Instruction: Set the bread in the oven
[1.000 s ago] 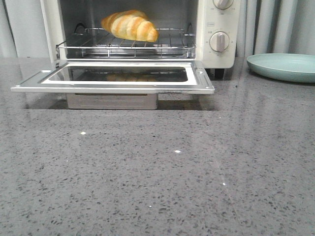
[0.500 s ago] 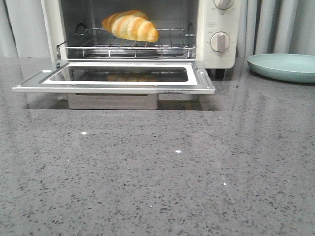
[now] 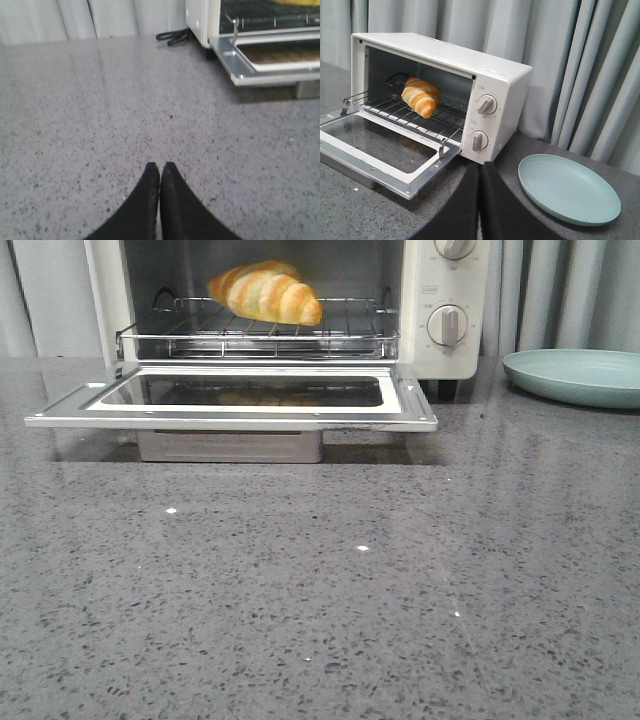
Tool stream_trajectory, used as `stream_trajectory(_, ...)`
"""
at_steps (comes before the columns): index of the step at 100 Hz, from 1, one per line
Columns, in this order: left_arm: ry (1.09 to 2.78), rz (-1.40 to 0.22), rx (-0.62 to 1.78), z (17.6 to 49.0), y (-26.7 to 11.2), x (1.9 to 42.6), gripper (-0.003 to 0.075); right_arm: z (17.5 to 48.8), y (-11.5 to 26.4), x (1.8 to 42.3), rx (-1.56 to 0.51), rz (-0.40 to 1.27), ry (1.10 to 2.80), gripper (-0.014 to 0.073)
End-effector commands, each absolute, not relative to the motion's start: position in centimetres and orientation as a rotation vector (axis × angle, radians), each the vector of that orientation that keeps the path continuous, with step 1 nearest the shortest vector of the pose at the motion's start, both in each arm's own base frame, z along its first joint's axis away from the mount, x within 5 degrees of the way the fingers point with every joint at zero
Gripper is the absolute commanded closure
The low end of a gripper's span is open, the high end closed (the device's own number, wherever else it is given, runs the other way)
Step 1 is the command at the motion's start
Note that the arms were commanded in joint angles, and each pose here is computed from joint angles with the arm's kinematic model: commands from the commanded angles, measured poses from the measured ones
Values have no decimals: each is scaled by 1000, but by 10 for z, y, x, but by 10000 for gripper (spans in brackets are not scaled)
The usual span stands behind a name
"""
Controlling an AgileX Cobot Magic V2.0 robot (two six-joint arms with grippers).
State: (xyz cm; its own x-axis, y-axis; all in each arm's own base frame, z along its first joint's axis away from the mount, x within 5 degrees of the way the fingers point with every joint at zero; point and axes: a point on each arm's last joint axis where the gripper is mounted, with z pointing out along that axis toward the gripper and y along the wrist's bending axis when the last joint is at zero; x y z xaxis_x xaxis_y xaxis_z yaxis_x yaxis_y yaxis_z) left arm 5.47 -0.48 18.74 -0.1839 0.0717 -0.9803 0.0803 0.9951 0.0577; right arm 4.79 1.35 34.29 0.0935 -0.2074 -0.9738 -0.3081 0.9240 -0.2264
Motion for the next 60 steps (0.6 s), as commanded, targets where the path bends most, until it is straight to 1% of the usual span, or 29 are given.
stream_trajectory(1,1738,-2,108,183,-4,53,741,357,14,47,-410,72,1393,650)
stream_trajectory(60,1736,1,103,183,-4,54,741,357,13,47,-410,70,1390,650)
